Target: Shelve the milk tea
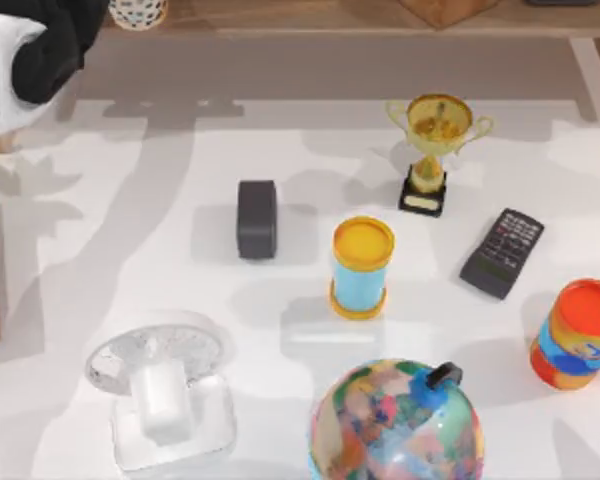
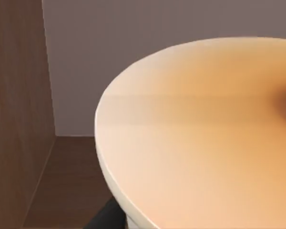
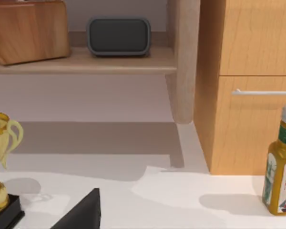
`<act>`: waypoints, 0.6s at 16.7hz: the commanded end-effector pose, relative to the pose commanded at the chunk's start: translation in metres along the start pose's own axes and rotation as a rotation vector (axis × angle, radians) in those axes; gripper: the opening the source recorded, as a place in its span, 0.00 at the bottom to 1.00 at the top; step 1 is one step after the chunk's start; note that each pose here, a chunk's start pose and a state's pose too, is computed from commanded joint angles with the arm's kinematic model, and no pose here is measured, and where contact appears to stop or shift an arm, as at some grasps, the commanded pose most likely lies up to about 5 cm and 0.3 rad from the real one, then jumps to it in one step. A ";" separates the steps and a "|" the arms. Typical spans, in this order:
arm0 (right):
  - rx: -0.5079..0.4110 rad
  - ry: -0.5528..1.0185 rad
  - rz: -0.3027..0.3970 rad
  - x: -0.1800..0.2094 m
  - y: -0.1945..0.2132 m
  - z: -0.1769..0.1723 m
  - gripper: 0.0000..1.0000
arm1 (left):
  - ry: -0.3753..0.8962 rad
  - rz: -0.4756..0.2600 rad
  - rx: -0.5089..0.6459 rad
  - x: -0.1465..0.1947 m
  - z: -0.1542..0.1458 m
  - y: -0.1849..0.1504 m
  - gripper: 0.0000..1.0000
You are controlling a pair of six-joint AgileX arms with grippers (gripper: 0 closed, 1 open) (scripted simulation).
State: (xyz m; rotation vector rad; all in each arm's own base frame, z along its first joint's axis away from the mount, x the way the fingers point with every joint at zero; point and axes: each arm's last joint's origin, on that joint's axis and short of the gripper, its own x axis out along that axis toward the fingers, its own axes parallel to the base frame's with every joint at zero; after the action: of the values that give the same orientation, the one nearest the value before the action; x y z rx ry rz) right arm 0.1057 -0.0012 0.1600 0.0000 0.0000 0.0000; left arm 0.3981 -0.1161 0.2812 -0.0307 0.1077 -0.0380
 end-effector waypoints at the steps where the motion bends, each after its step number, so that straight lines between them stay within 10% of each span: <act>1: 0.000 0.000 0.000 0.000 0.000 0.000 1.00 | 0.019 0.006 0.005 0.005 0.006 0.000 0.00; 10: 0.000 0.000 0.000 0.000 0.000 0.000 1.00 | 0.091 0.018 0.024 0.022 0.038 0.000 0.00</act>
State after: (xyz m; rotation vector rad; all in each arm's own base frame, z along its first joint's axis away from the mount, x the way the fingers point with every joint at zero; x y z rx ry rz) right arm 0.1057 -0.0012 0.1600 0.0000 0.0000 0.0000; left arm 0.4242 -0.1158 0.3162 -0.0039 0.1990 -0.0228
